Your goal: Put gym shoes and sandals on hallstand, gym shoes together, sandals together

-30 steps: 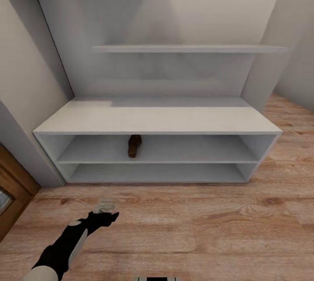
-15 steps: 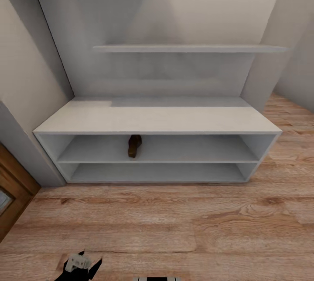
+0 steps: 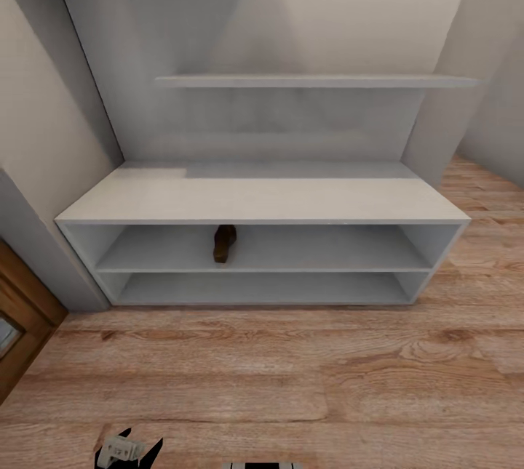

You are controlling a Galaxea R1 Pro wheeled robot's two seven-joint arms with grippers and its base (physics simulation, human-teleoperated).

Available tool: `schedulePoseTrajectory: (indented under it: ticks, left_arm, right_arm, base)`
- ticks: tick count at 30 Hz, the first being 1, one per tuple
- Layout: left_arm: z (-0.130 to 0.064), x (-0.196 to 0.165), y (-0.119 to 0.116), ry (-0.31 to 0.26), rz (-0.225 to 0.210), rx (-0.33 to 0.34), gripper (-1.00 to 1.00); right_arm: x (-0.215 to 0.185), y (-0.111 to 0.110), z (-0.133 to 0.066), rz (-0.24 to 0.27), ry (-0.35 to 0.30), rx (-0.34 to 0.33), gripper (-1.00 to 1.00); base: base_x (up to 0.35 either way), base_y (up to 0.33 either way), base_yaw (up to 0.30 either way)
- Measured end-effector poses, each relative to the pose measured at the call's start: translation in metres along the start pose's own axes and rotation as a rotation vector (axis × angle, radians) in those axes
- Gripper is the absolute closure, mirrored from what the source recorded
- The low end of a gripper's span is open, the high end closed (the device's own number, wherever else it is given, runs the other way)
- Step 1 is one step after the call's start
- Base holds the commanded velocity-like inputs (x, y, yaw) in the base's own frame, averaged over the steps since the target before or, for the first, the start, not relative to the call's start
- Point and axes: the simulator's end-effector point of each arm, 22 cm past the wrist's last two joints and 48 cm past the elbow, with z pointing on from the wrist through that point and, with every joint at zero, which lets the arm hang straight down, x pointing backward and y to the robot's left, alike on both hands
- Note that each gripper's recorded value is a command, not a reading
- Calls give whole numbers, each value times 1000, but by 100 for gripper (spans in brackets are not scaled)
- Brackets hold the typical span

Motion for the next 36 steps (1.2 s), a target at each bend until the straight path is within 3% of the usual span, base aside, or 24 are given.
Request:
schedulePoseTrajectory:
  ticks: [11,28,36]
  left_arm:
    - [0,0,0,0,-3,-1,-100]
    - [0,0,0,0,-5,0,-100]
    - [0,0,0,0,-5,-1,-100]
  right_arm:
    - [9,5,-4,5,12,-5,100]
    - [13,7,-5,6,17,-7,100]
    - [13,7,-5,7,18,-7,100]
  base:
    - [-157,146,0]
    - [-224,238,0]
    - [-77,289,0]
